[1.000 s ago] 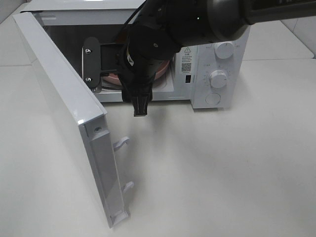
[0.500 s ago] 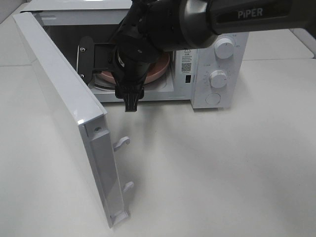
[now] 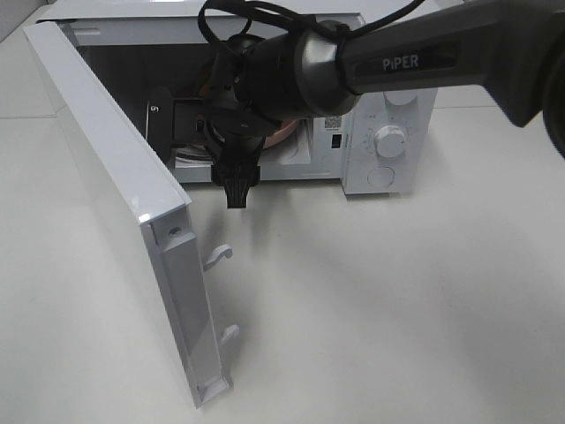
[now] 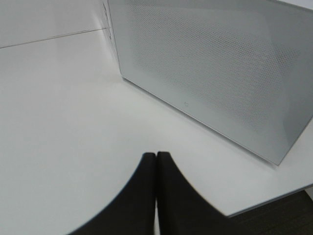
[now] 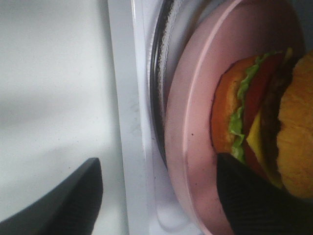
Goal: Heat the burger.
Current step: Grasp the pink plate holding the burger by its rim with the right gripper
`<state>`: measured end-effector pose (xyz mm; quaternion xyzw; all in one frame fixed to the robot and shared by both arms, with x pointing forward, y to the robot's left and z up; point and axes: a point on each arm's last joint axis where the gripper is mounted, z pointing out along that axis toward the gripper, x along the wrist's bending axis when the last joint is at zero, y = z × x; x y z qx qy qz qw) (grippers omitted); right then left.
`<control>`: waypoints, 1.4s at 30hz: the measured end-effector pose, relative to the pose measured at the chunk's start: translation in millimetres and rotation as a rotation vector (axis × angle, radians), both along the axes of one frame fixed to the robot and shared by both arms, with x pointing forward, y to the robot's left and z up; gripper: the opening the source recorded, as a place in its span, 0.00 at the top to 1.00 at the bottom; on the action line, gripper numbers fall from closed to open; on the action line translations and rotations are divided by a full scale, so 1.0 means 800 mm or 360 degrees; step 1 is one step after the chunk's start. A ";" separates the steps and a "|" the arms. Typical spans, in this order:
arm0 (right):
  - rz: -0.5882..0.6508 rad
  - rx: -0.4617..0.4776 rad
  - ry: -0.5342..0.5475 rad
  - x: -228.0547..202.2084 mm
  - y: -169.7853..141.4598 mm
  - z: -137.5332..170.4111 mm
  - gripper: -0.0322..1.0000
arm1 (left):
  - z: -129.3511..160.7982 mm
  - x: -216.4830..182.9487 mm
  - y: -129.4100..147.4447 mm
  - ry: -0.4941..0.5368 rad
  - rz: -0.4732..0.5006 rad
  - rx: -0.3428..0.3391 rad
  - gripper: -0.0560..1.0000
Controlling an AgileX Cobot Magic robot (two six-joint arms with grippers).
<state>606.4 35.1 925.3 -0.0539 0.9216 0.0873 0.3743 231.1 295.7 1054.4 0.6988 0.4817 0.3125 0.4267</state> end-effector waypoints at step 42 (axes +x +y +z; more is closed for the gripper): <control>-0.0083 0.0102 0.0062 0.034 -0.023 -0.050 0.37 | 0.000 0.000 0.000 -0.0002 0.0000 0.0000 0.95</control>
